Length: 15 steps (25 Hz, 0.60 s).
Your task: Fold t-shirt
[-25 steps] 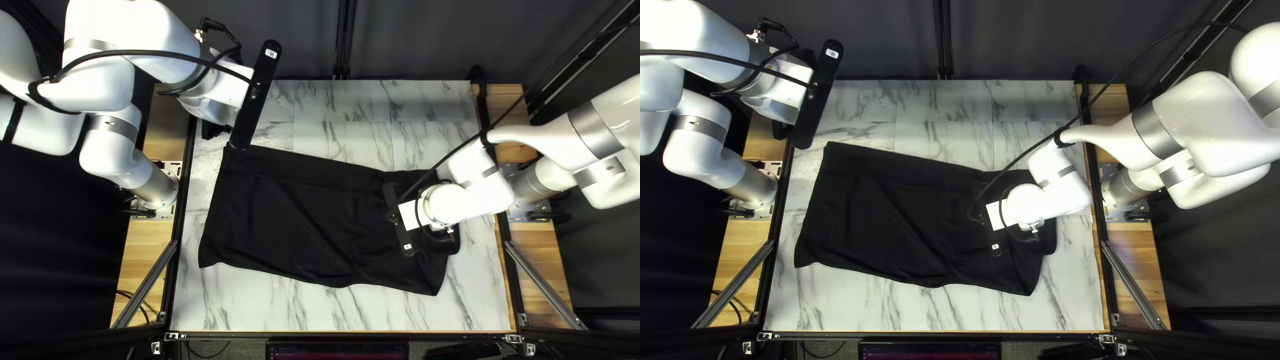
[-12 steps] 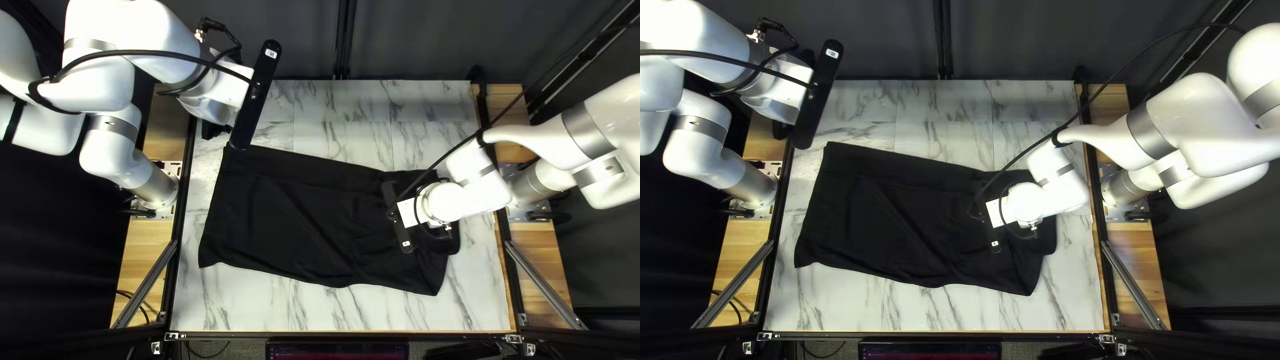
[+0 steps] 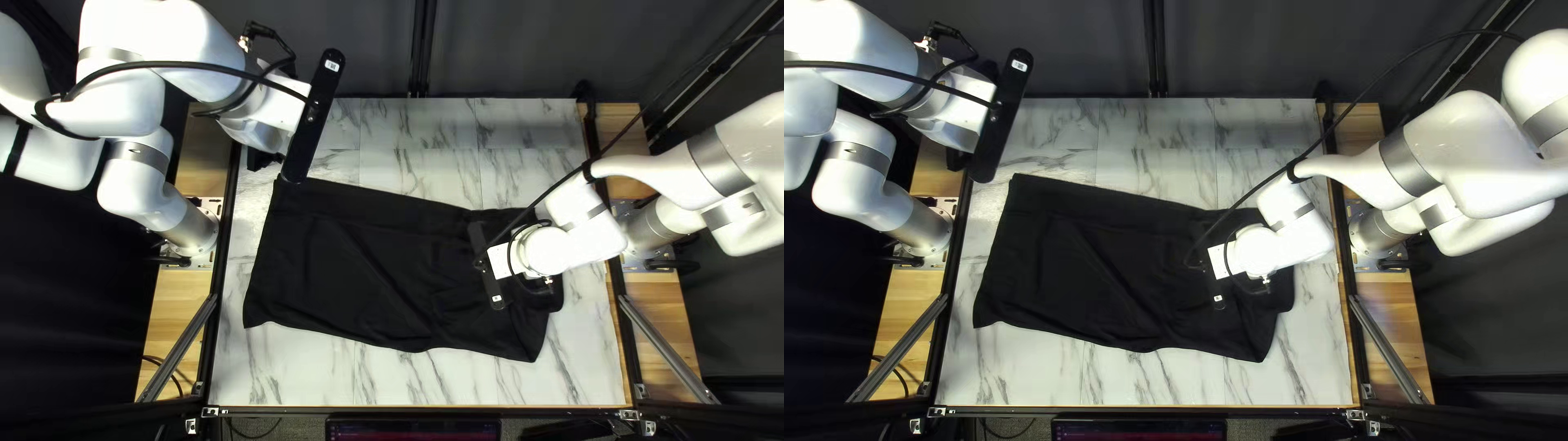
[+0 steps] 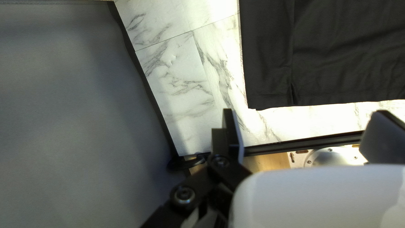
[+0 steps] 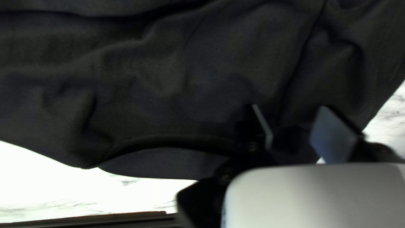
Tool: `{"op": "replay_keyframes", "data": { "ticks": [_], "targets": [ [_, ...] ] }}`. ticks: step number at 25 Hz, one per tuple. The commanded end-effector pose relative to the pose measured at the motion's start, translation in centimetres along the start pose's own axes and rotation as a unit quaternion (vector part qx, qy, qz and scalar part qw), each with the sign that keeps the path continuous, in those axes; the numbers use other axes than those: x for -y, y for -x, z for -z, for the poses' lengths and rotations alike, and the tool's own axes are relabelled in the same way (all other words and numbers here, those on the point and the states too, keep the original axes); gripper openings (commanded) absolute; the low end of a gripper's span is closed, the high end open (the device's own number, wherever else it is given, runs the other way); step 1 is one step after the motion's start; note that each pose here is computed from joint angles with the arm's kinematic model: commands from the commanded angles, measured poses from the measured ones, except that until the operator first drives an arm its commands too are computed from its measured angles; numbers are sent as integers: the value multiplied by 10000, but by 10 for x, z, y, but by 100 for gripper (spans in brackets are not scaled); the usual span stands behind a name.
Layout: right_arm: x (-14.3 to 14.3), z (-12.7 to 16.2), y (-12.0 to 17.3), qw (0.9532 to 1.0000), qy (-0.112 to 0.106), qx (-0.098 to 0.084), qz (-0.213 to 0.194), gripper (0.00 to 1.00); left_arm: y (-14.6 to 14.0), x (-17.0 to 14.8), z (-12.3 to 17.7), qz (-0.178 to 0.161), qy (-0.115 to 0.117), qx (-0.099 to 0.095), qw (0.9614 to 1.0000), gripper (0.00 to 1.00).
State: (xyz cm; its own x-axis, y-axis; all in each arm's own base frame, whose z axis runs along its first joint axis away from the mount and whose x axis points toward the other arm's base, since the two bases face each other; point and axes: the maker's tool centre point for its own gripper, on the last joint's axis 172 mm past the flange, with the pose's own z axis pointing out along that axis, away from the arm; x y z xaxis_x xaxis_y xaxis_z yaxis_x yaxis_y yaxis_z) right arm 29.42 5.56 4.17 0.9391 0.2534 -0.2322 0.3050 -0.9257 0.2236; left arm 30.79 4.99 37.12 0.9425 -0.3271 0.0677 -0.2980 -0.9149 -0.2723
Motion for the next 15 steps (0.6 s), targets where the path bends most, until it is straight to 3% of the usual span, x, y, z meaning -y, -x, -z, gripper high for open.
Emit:
{"op": "replay_keyframes", "data": {
  "ticks": [1,7,15],
  "targets": [
    [4,8,3,10000,63,7,-39,0,0,0,0,0,0,0,10000,100],
    [17,27,8,9997,179,60,-132,0,0,0,0,0,0,0,10000,100],
    [26,20,6,9997,152,121,-114,0,0,0,0,0,0,0,10000,100]
  ]
}}
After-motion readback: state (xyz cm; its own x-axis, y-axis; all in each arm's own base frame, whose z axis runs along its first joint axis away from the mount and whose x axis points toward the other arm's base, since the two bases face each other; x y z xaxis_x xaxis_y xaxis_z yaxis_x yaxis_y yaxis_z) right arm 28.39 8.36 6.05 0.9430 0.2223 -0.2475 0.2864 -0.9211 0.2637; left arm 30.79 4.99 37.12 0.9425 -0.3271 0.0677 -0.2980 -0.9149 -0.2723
